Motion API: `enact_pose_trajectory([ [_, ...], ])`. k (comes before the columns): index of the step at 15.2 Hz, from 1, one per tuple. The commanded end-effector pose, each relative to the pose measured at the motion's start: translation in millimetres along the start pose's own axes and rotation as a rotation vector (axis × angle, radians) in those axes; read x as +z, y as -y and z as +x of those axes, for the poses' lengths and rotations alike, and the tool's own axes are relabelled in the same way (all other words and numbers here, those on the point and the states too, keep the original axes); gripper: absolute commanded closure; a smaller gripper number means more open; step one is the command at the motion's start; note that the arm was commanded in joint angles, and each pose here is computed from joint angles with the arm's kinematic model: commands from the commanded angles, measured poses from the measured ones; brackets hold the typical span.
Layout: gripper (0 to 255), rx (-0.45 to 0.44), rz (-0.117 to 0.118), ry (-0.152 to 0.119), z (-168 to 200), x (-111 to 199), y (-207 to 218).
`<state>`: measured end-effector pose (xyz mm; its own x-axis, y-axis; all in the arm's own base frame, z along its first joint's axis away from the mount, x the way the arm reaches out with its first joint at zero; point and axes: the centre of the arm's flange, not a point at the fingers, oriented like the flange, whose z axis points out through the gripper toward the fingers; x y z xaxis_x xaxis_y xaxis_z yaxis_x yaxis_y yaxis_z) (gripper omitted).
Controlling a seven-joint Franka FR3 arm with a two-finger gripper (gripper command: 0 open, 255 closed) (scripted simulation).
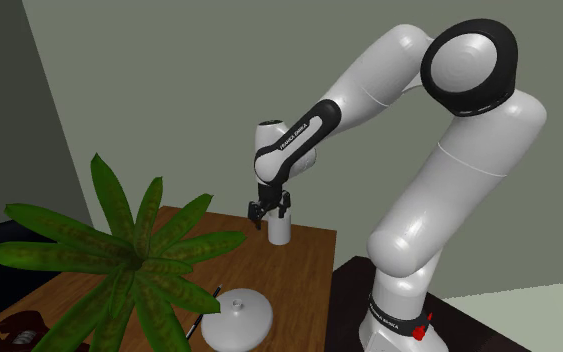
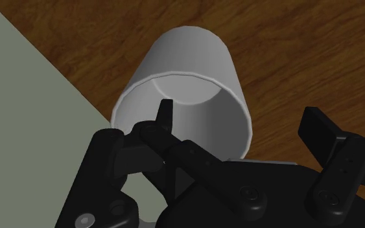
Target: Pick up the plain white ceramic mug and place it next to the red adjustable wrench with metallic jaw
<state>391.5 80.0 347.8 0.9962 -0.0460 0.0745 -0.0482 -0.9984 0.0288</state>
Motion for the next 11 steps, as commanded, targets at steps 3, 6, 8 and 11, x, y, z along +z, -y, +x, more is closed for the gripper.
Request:
enact_pose_trajectory([
  [3, 255, 0.000, 0.000, 0.000, 0.0, 0.0, 0.0],
  [6, 255, 0.000, 0.000, 0.000, 0.0, 0.0, 0.0],
  [8, 255, 0.000, 0.000, 0.000, 0.0, 0.0, 0.0],
  [11, 255, 0.000, 0.000, 0.000, 0.0, 0.0, 0.0],
])
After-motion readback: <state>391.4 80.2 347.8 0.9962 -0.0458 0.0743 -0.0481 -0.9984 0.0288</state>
